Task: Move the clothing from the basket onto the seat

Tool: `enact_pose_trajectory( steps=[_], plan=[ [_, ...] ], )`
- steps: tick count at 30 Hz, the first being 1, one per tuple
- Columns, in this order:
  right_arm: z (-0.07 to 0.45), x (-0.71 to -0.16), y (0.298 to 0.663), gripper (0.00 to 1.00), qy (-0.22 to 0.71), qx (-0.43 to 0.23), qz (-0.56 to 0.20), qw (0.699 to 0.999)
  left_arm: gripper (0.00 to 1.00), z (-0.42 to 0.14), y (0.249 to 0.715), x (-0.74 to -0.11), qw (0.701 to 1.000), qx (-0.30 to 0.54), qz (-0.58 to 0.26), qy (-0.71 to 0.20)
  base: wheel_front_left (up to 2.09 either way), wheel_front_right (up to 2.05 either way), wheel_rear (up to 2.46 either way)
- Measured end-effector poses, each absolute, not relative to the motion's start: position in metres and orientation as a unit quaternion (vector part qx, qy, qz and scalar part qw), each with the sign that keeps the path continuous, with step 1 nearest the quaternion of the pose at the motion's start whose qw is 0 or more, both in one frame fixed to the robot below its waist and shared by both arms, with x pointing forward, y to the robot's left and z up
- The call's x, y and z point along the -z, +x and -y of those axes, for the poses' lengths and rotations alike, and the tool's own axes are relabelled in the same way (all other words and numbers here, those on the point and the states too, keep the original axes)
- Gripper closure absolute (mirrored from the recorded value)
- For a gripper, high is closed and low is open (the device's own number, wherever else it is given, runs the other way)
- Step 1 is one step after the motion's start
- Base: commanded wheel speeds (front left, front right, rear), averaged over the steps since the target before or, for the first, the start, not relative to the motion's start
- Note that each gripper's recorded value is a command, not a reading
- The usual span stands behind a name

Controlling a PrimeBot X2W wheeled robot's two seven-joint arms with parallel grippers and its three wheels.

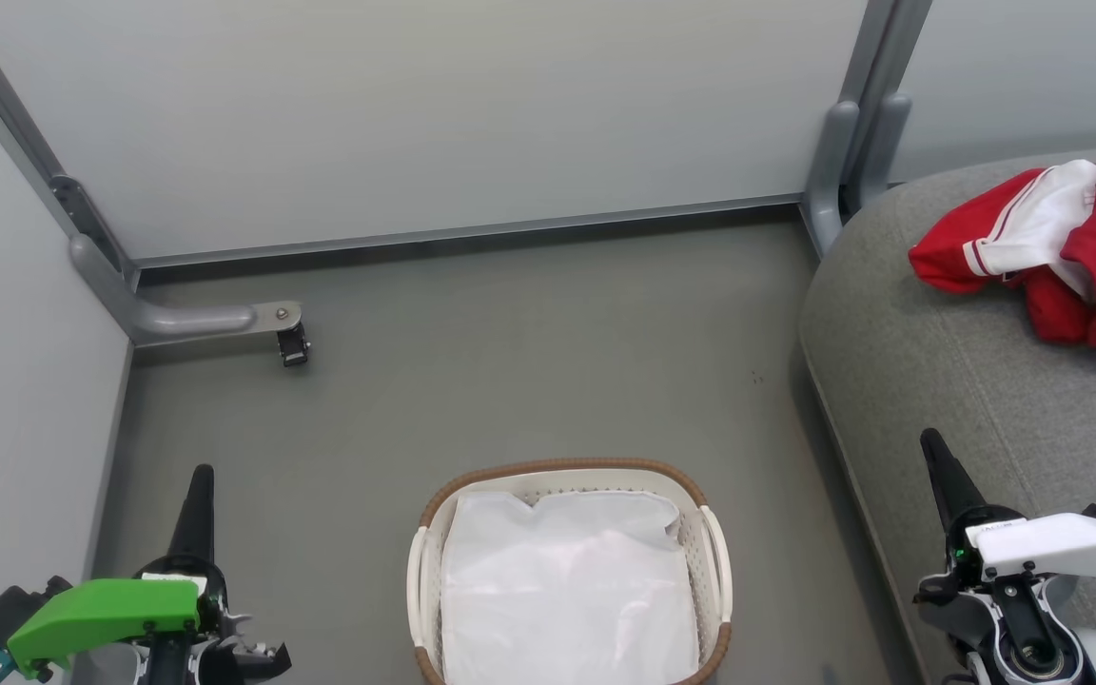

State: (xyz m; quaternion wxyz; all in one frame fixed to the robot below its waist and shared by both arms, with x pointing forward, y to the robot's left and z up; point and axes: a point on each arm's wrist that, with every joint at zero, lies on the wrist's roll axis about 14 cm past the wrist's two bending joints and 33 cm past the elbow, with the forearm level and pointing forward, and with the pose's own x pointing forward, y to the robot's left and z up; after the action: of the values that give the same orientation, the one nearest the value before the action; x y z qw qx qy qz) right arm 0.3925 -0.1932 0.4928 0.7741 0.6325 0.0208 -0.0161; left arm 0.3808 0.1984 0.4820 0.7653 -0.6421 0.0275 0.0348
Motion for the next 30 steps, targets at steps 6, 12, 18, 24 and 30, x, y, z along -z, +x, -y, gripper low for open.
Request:
enact_pose_trajectory(
  steps=[6, 12, 18, 24, 30],
  plan=[
    [0.194, -0.496, 0.392, 1.00, 0.650, 0.013, -0.016, 0.760, 1.00, -0.199, 0.382, -0.486, 0.753, -0.030, -0.024, -0.657, 0.00, 0.00, 0.00],
    [0.195, -0.499, 0.392, 1.00, 0.667, 0.010, -0.013, 0.745, 1.00, -0.199, 0.383, -0.490, 0.740, -0.023, -0.019, -0.672, 0.00, 0.00, 0.00],
    [0.197, -0.502, 0.391, 1.00, 0.683, 0.006, -0.009, 0.730, 1.00, -0.198, 0.385, -0.495, 0.727, -0.017, -0.015, -0.686, 0.00, 0.00, 0.00],
    [0.198, -0.505, 0.390, 1.00, 0.697, 0.003, -0.004, 0.717, 1.00, -0.198, 0.386, -0.499, 0.716, -0.010, -0.010, -0.698, 0.00, 0.00, 0.00],
    [0.199, -0.507, 0.390, 1.00, 0.709, -0.001, -0.001, 0.705, 1.00, -0.199, 0.388, -0.504, 0.705, -0.003, -0.005, -0.709, 0.00, 0.00, 0.00]
  ],
)
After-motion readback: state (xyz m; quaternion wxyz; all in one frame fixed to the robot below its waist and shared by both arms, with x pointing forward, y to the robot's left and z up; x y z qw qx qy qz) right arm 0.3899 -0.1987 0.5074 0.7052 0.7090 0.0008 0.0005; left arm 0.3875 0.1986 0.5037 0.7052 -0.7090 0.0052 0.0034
